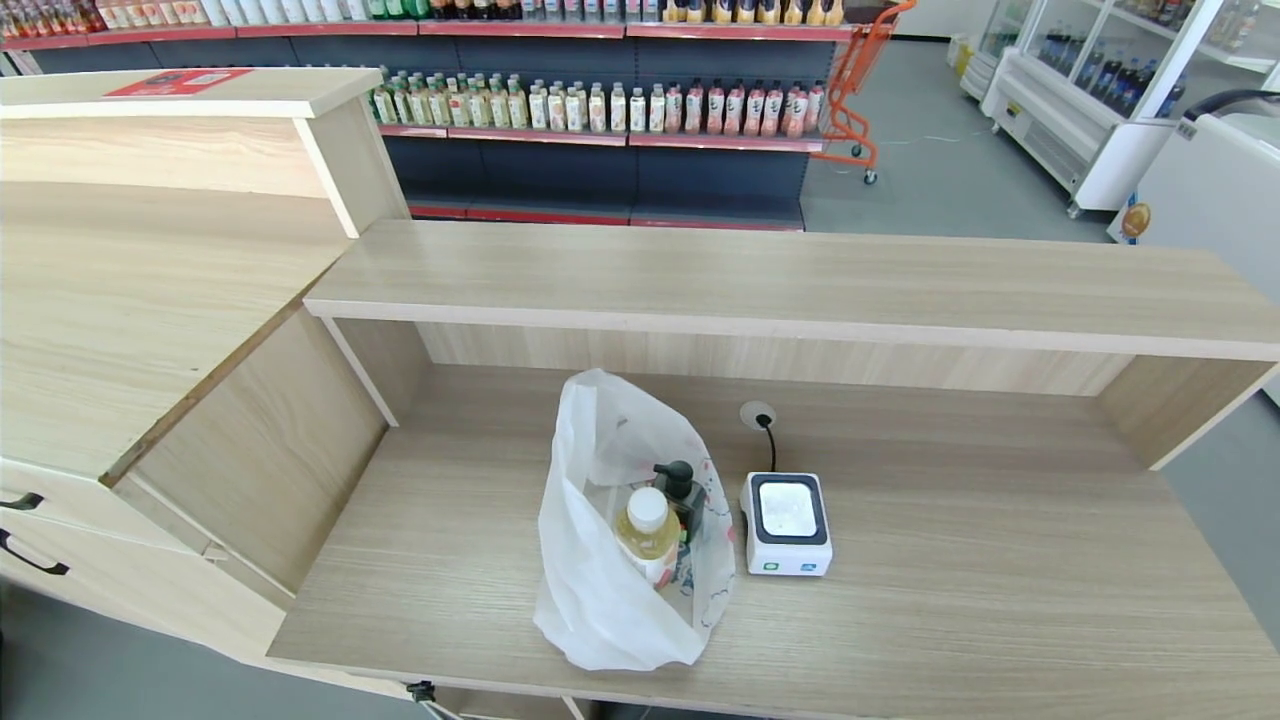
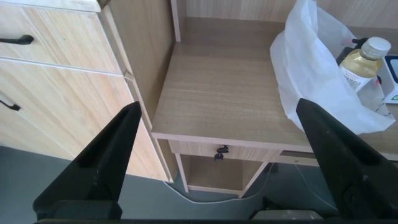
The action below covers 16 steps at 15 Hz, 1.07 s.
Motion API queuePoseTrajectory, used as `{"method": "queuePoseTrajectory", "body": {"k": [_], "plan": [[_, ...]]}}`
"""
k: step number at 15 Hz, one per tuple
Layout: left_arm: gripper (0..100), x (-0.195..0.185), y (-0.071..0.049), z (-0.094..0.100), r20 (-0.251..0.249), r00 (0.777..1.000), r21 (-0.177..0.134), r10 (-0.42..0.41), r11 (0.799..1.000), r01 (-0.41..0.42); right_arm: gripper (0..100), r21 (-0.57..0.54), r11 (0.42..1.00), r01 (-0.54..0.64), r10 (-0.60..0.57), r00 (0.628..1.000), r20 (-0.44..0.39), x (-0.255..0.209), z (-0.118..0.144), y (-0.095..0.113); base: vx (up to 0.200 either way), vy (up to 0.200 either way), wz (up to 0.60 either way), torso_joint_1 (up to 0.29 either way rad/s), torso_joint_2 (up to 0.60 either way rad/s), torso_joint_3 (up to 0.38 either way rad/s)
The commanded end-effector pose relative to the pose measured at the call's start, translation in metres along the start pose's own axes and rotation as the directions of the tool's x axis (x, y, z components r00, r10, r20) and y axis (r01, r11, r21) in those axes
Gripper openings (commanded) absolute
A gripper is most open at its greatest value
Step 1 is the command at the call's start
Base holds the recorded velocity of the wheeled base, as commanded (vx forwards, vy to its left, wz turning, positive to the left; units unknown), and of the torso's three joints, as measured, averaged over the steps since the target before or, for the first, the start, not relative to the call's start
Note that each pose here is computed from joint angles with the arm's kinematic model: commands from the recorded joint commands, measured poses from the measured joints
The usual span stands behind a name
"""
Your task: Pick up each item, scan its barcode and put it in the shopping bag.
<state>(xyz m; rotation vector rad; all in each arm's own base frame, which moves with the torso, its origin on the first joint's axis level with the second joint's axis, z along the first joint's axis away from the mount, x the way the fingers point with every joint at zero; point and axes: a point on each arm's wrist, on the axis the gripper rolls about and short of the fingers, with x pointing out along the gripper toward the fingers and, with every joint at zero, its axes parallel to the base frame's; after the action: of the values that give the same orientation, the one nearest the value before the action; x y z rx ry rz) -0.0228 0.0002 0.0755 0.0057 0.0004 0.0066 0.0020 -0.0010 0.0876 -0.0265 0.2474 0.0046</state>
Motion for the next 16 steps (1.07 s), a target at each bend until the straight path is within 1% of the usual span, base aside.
{"method": "queuePoseTrajectory", "body": {"k": [1, 2, 3, 4, 7, 8, 16], "plan": [[100, 0.0000, 0.0000, 0.0000, 0.000, 1.000, 0.000, 0.000, 1.000, 0.000, 100, 0.018, 0.998, 0.053, -0.056, 0.977, 0.204, -0.0178, -0.0139, -0.0008, 0.000, 0.000, 0.00, 0.000, 0.00, 0.000], [100, 0.0000, 0.0000, 0.0000, 0.000, 1.000, 0.000, 0.001, 1.000, -0.001, 100, 0.033, 0.996, 0.082, -0.088, 0.963, 0.257, -0.0213, -0.0157, -0.0001, 0.000, 0.000, 0.00, 0.000, 0.00, 0.000], [100, 0.0000, 0.0000, 0.0000, 0.000, 1.000, 0.000, 0.000, 1.000, 0.000, 100, 0.036, 0.997, 0.075, -0.081, 0.966, 0.247, -0.0214, -0.0172, 0.0001, 0.000, 0.000, 0.00, 0.000, 0.00, 0.000], [100, 0.0000, 0.0000, 0.0000, 0.000, 1.000, 0.000, 0.000, 1.000, 0.000, 100, 0.046, 0.996, 0.071, -0.079, 0.977, 0.196, -0.0214, -0.0205, 0.0002, 0.000, 0.000, 0.00, 0.000, 0.00, 0.000], [100, 0.0000, 0.0000, 0.0000, 0.000, 1.000, 0.000, 0.000, 1.000, 0.000, 100, 0.050, 0.996, 0.070, -0.078, 0.978, 0.194, -0.0216, -0.0205, 0.0002, 0.000, 0.000, 0.00, 0.000, 0.00, 0.000], [100, 0.0000, 0.0000, 0.0000, 0.000, 1.000, 0.000, 0.000, 1.000, 0.000, 0, 0.046, 0.996, 0.071, -0.078, 0.978, 0.194, -0.0216, -0.0205, 0.0002, 0.000, 0.000, 0.00, 0.000, 0.00, 0.000], [100, 0.0000, 0.0000, 0.0000, 0.000, 1.000, 0.000, 0.000, 1.000, 0.000, 0, 0.058, 0.996, 0.069, -0.078, 0.978, 0.193, -0.0215, -0.0206, 0.0002, 0.000, 0.000, 0.00, 0.000, 0.00, 0.000]]}}
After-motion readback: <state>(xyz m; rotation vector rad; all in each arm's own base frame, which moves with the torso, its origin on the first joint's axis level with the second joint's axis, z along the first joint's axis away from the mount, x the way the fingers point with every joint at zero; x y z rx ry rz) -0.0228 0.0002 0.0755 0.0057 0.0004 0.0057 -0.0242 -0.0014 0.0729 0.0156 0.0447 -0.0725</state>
